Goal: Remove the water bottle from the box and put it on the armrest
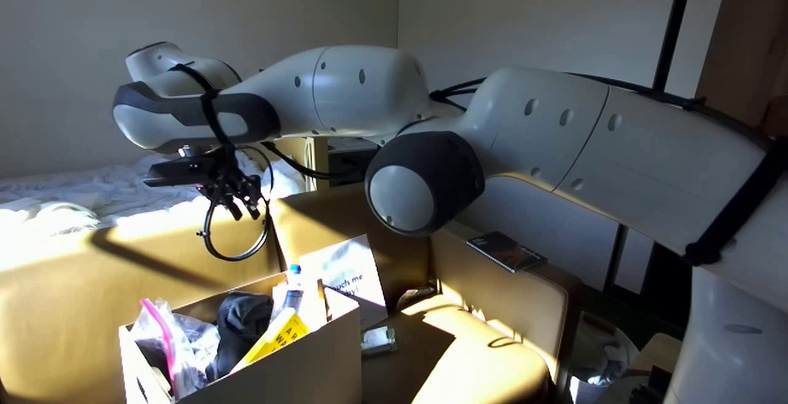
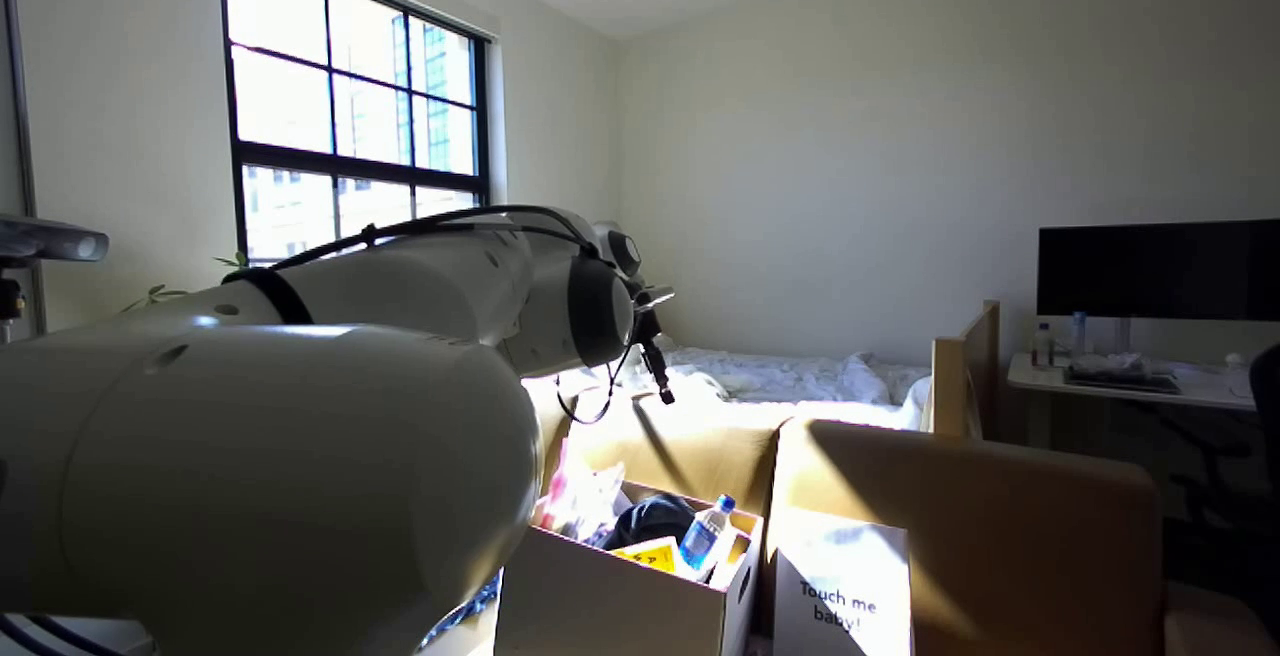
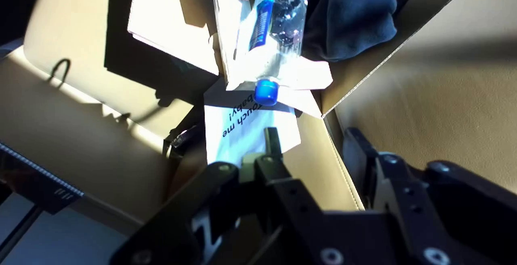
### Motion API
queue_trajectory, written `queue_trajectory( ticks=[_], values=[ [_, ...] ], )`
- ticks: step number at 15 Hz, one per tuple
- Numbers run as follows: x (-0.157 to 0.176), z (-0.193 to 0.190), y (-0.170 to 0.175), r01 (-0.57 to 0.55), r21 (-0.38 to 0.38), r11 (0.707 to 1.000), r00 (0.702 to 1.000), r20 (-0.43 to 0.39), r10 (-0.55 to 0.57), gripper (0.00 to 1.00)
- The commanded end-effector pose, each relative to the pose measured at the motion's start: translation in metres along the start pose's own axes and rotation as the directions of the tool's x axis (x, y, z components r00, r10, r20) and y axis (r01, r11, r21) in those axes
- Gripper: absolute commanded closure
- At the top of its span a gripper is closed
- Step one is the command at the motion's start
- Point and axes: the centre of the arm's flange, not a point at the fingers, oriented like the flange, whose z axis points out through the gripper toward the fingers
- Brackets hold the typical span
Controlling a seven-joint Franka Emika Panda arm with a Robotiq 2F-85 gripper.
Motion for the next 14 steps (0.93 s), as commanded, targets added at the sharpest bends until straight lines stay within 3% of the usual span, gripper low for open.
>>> queue_trajectory(
  ticks=[1, 3, 5, 8, 11, 14],
  values=[
    [0.027, 0.05, 0.047, 0.045, 0.033, 0.998, 0.998, 0.049, -0.047, 0.25],
    [0.056, 0.063, 0.069, 0.009, 0.064, 0.998, 0.998, 0.063, -0.013, 0.12],
    [0.084, 0.068, 0.082, -0.033, 0.145, 0.989, 0.991, 0.134, 0.014, 0.02],
    [0.109, 0.088, 0.097, -0.026, 0.202, 0.979, 0.967, 0.252, -0.026, 0.0],
    [0.113, 0.119, 0.103, -0.02, 0.23, 0.973, 0.92, 0.385, -0.072, 0.0],
    [0.105, 0.144, 0.105, -0.054, 0.225, 0.973, 0.848, 0.524, -0.074, 0.0]
  ],
)
